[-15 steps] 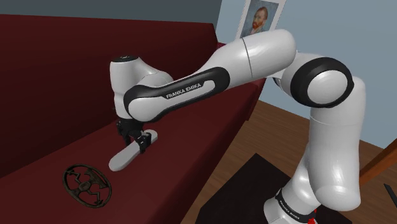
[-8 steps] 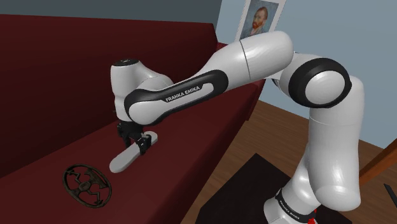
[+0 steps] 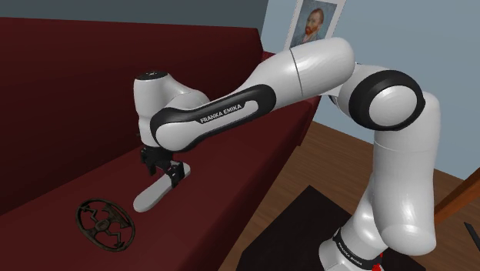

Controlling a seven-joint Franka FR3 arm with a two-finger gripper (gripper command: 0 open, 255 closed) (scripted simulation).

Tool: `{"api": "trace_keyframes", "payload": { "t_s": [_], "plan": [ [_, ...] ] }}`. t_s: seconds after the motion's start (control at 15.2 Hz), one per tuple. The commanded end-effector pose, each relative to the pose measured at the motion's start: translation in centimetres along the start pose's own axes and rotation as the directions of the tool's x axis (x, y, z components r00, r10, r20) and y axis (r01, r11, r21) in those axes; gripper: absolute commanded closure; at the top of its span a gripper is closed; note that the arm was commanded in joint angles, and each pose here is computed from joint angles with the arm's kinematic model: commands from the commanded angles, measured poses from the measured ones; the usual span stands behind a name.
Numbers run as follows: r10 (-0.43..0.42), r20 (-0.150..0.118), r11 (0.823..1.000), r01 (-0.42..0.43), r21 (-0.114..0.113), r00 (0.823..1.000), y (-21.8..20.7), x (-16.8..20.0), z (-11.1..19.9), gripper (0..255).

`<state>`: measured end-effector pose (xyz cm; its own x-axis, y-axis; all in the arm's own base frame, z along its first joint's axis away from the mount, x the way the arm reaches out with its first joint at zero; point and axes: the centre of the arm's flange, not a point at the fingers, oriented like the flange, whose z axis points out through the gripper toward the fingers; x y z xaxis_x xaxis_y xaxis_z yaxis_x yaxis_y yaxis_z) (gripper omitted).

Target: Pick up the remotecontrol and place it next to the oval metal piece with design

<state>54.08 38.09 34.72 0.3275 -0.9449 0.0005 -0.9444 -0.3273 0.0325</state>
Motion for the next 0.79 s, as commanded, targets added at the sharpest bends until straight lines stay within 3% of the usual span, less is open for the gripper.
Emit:
{"api": "trace_keyframes", "payload": {
  "t_s": [0.0, 0.2, 0.73],
  "plan": [
    [0.000, 0.000, 1.000, 0.000, 0.000, 1.000, 0.0, 0.0, -1.3, 0],
    [0.000, 0.000, 1.000, 0.000, 0.000, 1.000, 0.0, 0.0, -5.0, 0],
    [0.000, 0.000, 1.000, 0.000, 0.000, 1.000, 0.0, 0.0, -5.0, 0]
  ]
}}
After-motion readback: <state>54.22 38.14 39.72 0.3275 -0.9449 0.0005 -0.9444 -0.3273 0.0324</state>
